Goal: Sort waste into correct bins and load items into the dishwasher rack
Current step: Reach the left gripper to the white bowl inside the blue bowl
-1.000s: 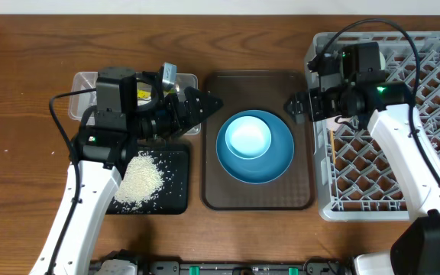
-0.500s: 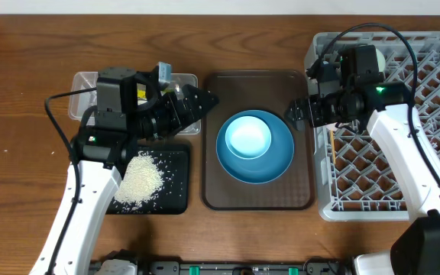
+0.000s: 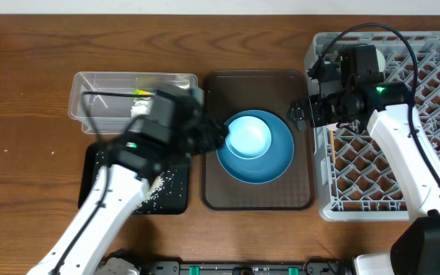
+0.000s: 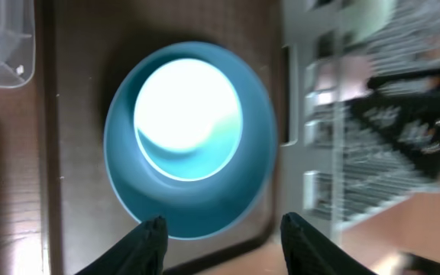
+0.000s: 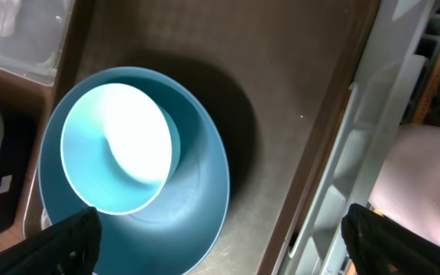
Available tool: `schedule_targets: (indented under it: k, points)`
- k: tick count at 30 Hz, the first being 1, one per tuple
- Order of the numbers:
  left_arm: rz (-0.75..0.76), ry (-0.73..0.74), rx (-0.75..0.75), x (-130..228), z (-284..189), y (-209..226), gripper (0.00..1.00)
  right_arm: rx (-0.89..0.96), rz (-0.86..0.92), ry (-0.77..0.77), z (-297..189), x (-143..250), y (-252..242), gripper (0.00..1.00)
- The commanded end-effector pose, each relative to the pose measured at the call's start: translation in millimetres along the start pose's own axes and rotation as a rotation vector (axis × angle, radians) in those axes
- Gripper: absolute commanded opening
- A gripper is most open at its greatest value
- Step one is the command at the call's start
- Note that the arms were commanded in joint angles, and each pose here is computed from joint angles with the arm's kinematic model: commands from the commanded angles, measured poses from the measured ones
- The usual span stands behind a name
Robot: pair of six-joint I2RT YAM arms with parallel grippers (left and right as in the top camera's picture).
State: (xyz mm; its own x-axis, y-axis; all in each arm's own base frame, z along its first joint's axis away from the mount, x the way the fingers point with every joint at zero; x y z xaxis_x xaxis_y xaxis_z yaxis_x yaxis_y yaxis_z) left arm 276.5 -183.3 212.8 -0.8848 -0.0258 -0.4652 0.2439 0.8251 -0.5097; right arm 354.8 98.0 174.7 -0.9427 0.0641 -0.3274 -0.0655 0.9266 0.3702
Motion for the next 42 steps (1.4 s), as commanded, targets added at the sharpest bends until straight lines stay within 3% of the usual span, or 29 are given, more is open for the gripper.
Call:
schedule_targets:
  k: [1,15,27,42]
  points:
    - [0.069,-0.045,-0.251,5,19,12,0.53,0.011,-0.014,0.011,2,3,-1,0.99]
    - [0.077,0.093,-0.376,34,105,30,0.57,0.012,-0.013,0.012,2,4,-1,0.99]
    - [0.064,0.166,-0.421,50,141,50,0.56,0.012,-0.013,0.013,2,4,-1,0.99]
    - [0.065,0.157,-0.416,48,142,49,0.24,0.012,-0.013,0.013,2,4,-1,0.99]
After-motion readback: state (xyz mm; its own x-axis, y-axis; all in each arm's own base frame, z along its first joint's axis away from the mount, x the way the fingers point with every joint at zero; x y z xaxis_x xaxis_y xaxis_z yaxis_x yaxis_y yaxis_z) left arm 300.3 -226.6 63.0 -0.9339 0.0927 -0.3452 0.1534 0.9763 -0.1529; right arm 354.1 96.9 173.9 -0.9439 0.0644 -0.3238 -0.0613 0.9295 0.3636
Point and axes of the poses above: each gripper's point midway between its finger pads, its own z axis out along the fingers, its own y axis along the line the jaws close on, x = y × z, the point moved 3 cm from there along -z, back along the fingers, and after that the axes turned 15 degrees about z, right-handed, at the moved point
